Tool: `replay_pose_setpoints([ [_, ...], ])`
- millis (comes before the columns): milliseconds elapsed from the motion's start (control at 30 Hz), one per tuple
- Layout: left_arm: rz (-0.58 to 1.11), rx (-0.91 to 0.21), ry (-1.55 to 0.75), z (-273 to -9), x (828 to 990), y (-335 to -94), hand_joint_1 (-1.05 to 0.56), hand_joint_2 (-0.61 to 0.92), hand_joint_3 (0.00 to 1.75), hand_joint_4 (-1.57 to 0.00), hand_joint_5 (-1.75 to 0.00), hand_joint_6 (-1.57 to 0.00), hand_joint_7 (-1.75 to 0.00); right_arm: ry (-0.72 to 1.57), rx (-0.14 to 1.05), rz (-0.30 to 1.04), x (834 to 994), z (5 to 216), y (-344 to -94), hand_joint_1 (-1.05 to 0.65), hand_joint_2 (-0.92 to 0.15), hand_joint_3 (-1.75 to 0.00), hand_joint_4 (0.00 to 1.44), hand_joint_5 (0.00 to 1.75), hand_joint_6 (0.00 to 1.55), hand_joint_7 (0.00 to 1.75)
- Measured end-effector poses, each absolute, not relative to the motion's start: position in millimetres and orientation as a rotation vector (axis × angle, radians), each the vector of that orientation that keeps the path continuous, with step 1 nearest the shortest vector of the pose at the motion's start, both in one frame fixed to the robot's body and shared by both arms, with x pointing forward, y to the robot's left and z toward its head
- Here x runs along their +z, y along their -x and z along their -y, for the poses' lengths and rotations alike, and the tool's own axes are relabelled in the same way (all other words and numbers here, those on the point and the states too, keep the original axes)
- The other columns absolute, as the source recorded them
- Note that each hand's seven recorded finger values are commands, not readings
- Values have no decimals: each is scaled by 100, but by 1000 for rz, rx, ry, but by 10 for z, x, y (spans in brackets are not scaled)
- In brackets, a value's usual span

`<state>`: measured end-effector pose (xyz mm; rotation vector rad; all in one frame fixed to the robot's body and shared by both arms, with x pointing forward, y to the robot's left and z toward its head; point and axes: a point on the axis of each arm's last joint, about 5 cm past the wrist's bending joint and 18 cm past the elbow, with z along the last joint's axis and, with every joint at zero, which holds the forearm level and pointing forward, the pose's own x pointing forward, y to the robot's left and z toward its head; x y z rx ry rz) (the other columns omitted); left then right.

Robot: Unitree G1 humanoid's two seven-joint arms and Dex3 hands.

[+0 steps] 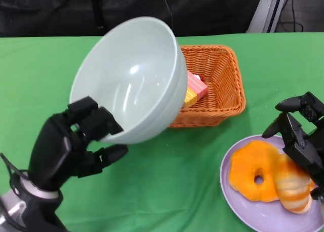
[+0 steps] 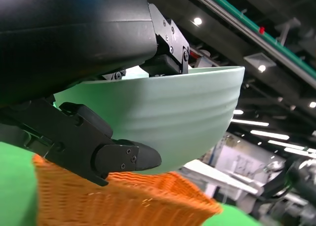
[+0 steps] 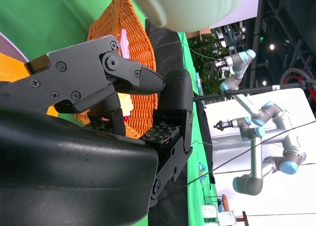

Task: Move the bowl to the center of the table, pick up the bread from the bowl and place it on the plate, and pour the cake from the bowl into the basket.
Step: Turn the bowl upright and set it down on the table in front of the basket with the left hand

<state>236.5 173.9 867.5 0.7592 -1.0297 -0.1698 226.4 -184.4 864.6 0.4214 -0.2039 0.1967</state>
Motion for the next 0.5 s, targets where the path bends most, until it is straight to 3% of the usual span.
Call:
replay_pose_setpoints([
  [300,1252,-208,-884,-1888,8429,-2258,-16,92,26,-68,-175,-52,-175,-424,196,194,8645,1860,-2266,-9,-80,-73,73,175,61,146],
  [500,1258,-290,-970,-2036,8395,-2208,-19,92,33,-61,-175,-48,-175,-418,197,203,8676,1889,-2294,-9,-79,-74,73,175,60,146],
])
